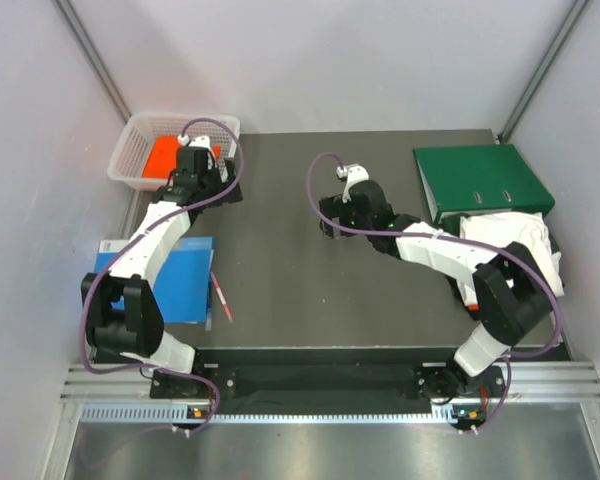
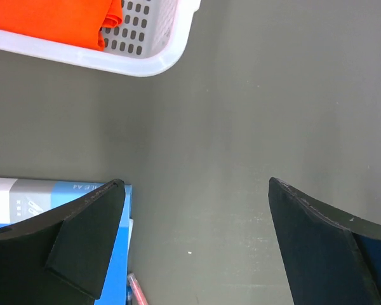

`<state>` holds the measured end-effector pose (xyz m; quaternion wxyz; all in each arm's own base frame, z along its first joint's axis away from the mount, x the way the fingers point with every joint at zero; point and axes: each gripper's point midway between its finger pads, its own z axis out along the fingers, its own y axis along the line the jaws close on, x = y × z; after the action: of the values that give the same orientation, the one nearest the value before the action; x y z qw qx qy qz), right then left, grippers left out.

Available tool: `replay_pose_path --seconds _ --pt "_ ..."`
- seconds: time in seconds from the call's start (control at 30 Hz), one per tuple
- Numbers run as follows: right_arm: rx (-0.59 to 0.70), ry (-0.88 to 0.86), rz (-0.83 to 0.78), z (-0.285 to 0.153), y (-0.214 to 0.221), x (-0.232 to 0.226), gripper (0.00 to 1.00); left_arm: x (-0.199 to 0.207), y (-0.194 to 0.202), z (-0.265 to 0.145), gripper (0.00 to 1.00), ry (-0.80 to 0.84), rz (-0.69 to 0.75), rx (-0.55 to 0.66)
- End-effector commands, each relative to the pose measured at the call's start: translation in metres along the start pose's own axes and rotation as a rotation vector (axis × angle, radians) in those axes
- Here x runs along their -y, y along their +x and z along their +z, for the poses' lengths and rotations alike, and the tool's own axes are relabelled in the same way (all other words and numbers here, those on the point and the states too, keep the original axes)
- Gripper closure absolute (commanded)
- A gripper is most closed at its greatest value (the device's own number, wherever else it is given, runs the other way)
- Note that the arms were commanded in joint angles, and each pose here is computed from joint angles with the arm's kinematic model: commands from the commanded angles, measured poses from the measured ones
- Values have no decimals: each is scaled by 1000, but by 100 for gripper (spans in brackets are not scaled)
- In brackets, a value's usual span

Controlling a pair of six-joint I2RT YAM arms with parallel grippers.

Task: Fold and stack the t-shirts
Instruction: Grab crumpled tshirt from bin with the left arm

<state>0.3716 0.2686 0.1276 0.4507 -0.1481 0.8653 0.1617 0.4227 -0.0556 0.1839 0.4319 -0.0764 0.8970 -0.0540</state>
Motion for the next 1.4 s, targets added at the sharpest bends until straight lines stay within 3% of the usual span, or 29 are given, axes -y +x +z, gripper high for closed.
replay_pose_path --seconds 0.0,0.17,0.37,0.4,0.53,0.67,1.0,1.17,1.2,1.37 --pt "107 -17 28 -17 -43 2 0 12 -43 -9 1 44 0 147" --pt "125 2 39 -23 -56 12 0 23 -84 4 1 53 -19 146" --pt "158 34 62 -35 -75 32 0 27 -164 33 1 -10 -20 203" --pt "159 40 68 -36 -76 37 0 15 -153 58 1 -29 -38 143" --pt "162 31 90 -41 -78 43 0 -10 -159 98 1 -40 -141 111" --pt "164 39 93 -46 -77 50 0 -40 -153 132 1 -145 -137 106" --pt "141 59 104 -50 -68 64 0 -86 -135 167 1 -367 -22 89" --pt "131 72 112 -50 -67 72 0 -103 -101 198 1 -431 35 4" --pt "134 72 112 -50 -68 73 0 -122 -94 199 1 -464 23 -27" --pt "135 69 120 -50 -71 77 0 -135 -63 215 1 -472 -17 -106"
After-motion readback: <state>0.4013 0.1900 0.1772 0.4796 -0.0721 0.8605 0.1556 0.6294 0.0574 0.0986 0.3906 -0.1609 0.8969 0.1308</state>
